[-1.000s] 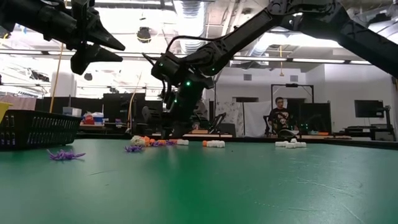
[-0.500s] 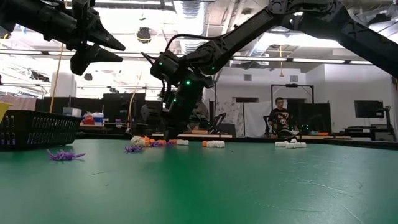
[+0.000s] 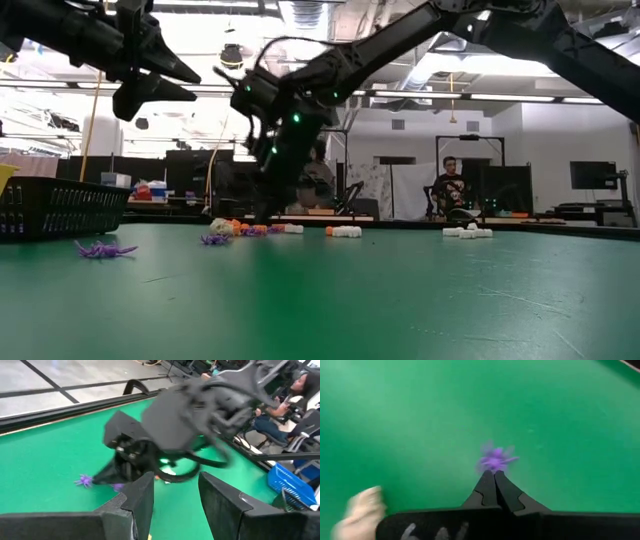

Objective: Sort Halloween decoration
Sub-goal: Put the purple spider toy into the top black basket, then adjust the toys on the table

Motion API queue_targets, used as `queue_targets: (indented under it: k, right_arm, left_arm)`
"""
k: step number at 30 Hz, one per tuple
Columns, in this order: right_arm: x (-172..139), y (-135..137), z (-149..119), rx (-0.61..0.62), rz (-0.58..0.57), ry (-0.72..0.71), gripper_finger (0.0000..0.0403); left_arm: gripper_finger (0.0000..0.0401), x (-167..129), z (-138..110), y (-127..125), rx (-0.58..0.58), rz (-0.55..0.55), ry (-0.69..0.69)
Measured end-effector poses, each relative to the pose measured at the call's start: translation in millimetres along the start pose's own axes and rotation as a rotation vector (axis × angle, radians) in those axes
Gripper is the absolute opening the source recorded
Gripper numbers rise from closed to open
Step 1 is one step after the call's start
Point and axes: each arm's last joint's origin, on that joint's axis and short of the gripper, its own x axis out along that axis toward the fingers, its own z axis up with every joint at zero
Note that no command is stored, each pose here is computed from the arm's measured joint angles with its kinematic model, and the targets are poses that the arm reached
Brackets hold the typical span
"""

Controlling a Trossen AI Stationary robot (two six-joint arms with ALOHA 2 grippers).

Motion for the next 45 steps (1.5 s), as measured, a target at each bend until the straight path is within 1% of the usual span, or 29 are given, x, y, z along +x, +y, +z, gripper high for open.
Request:
queue_targets:
  k: [4, 8, 11, 13, 16, 18, 19, 21, 24, 26, 28, 31, 32, 36, 38, 42, 45]
  right_arm:
    - [-19.0, 14.5, 9.0, -0.064, 0.014, 0.007, 0.0002]
    - [-37.0, 29.8, 15.0, -0.109, 0.032, -0.024, 0.0001]
    - [-47.0, 40.1, 15.8, -0.178, 0.009, -0.069, 0.0002]
    - [-50.2, 43.1, 14.7, -0.210, -0.025, -0.091, 0.0013]
    - [-48.0, 34.5, 9.3, -0.222, -0.060, -0.006, 0.0049]
    - [-51.1, 26.2, 3.2, -0.281, -0.105, 0.086, 0.0071]
    - [-55.9, 23.3, -0.8, -0.330, -0.134, 0.133, 0.0078]
    - [-81.5, 20.7, -2.7, -0.413, -0.171, 0.194, 0.0083]
    - [-130.2, 16.9, -3.6, -0.512, -0.229, 0.252, 0.0081]
    - [-156.5, 15.3, -6.0, -0.573, -0.275, 0.259, 0.0078]
    - [-176.2, 14.4, -6.7, -0.608, -0.309, 0.237, 0.0075]
    - [-219.9, 7.6, 0.2, -0.588, -0.335, 0.156, 0.0071]
    - [-239.4, 3.4, 2.0, -0.572, -0.338, 0.127, 0.0069]
    - [-294.1, -4.4, -3.7, -0.472, -0.357, 0.016, 0.0060]
    - [-315.7, -3.0, -9.7, -0.438, -0.350, -0.070, 0.0056]
    - [-360.7, -5.5, -19.1, -0.378, -0.297, -0.217, 0.0047]
    - [-374.8, -2.9, -25.4, -0.376, -0.266, -0.263, 0.0038]
  left_arm:
    - [0.0144, 0.0, -0.5, 1.0, 0.002, 0.023, -0.003]
    - [0.0144, 0.0, -0.5, 1.1, 0.002, 0.024, -0.003]
    - [0.0144, -0.5, 0.0, 1.3, 0.012, 0.030, -0.010]
    - [0.0144, -2.5, 1.2, 1.9, 0.016, 0.043, -0.027]
    - [0.0145, -4.9, 2.1, 4.6, 0.046, 0.094, -0.051]
    - [0.0145, -4.5, 0.7, 8.2, 0.065, 0.132, -0.034]
    - [0.0145, -4.3, -0.3, 10.5, 0.071, 0.153, -0.011]
    - [0.0144, -1.2, -1.4, 15.0, 0.075, 0.204, 0.040]
    - [0.0130, 9.8, 4.0, 20.2, 0.076, 0.284, 0.062]
    - [0.0112, 22.3, 9.3, 24.0, 0.118, 0.310, 0.083]
    - [0.0084, 38.0, 13.2, 30.4, 0.155, 0.317, 0.127]
    - [0.0025, 63.8, 10.6, 47.1, 0.165, 0.345, 0.206]
    - [0.0013, 71.4, 9.5, 53.4, 0.157, 0.357, 0.221]
    - [0.0002, 94.3, -0.5, 73.2, 0.134, 0.403, 0.233]
    - [0.0000, 104.0, -8.6, 78.1, 0.121, 0.393, 0.217]
    - [0.0000, 122.9, -19.9, 77.5, 0.119, 0.335, 0.190]
    - [0.0000, 133.4, -35.0, 76.7, 0.179, 0.345, 0.216]
